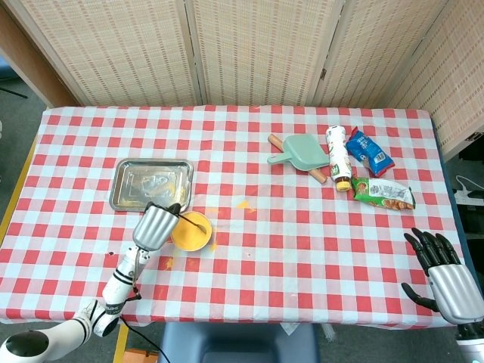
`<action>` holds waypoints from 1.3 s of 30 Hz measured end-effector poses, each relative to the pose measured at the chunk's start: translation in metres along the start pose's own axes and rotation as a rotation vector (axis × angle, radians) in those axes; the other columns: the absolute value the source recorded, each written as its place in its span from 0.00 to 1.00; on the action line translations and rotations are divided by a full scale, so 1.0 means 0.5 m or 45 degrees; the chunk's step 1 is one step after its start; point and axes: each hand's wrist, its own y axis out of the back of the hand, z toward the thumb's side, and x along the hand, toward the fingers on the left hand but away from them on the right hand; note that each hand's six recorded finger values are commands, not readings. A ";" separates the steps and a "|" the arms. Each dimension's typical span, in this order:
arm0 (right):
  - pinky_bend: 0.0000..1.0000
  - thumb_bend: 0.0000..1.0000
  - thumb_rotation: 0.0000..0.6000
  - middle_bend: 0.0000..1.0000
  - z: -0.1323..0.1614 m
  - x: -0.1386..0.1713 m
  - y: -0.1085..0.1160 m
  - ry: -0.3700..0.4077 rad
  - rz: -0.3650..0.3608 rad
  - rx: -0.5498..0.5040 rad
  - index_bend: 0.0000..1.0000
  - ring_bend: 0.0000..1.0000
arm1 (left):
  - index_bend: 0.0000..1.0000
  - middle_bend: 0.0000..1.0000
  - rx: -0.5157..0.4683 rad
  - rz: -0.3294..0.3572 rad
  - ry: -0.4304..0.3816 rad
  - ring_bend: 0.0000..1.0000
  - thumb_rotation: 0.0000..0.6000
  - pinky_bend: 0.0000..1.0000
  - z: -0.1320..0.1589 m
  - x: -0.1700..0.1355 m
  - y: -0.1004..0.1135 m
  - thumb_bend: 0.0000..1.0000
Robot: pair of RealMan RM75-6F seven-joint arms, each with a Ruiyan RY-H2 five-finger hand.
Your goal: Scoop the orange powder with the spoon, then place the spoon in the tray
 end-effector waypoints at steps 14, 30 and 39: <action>0.00 0.19 1.00 0.00 0.005 0.000 -0.006 0.006 0.008 0.012 0.00 0.00 | 0.95 1.00 0.024 -0.027 -0.018 1.00 1.00 1.00 -0.032 -0.046 -0.005 0.79; 0.00 0.19 1.00 0.00 0.011 0.001 -0.008 0.018 0.014 0.013 0.00 0.00 | 0.95 1.00 -0.162 0.019 0.106 1.00 1.00 1.00 -0.059 -0.034 0.060 0.78; 0.00 0.19 1.00 0.00 0.005 0.002 -0.004 0.010 0.006 0.005 0.00 0.00 | 0.95 1.00 -0.225 0.015 0.234 1.00 1.00 1.00 -0.089 0.011 0.039 0.78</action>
